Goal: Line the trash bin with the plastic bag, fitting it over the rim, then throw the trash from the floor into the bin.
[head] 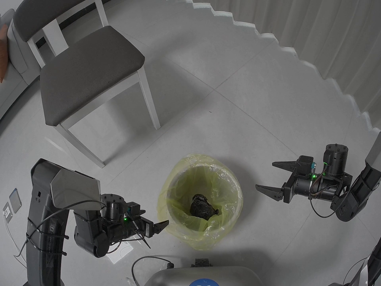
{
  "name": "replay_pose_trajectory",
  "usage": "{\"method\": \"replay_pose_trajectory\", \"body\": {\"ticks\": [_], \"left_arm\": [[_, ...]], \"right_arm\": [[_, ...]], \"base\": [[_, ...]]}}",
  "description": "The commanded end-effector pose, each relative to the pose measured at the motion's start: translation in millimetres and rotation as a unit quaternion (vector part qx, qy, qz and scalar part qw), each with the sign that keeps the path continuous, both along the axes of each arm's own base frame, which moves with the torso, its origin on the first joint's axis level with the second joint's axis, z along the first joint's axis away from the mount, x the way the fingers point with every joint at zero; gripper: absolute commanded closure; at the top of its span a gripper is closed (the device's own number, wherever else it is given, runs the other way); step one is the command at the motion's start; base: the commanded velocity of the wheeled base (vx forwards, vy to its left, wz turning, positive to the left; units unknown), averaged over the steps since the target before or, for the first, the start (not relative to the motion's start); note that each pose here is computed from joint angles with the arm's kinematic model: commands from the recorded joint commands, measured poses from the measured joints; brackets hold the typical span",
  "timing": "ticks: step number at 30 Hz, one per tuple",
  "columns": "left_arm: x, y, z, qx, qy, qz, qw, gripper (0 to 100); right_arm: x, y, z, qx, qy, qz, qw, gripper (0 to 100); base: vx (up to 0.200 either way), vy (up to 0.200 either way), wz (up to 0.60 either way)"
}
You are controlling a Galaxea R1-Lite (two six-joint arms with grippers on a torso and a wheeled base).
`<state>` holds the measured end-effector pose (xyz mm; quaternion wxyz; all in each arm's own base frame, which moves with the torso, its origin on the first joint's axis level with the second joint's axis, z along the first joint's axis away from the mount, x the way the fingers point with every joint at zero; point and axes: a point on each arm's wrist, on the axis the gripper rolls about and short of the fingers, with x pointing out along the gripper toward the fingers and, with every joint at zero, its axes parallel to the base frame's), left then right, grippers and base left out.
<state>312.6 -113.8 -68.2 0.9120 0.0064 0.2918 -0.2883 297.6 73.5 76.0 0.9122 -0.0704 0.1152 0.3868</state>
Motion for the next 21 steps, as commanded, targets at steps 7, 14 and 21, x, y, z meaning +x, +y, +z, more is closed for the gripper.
{"method": "replay_pose_trajectory", "body": {"ticks": [7,14,21], "left_arm": [[18.4,-24.7,4.7,0.002,-0.011,-0.015,0.9998,0],[4.7,-3.9,41.2,-0.009,-0.025,0.002,0.9996,0],[-21.4,25.6,56.7,-0.012,-0.011,0.017,0.9997,0]], "right_arm": [[1.7,0.0,2.6,0.002,-0.005,0.001,1.0000,0],[-3.7,-3.0,15.6,0.008,-0.022,-0.002,0.9997,0],[-16.1,-8.2,24.0,0.010,-0.027,-0.008,0.9996,0]], "base": [[0.000,0.000,0.00],[0.000,0.000,0.00],[0.000,0.000,0.00]]}}
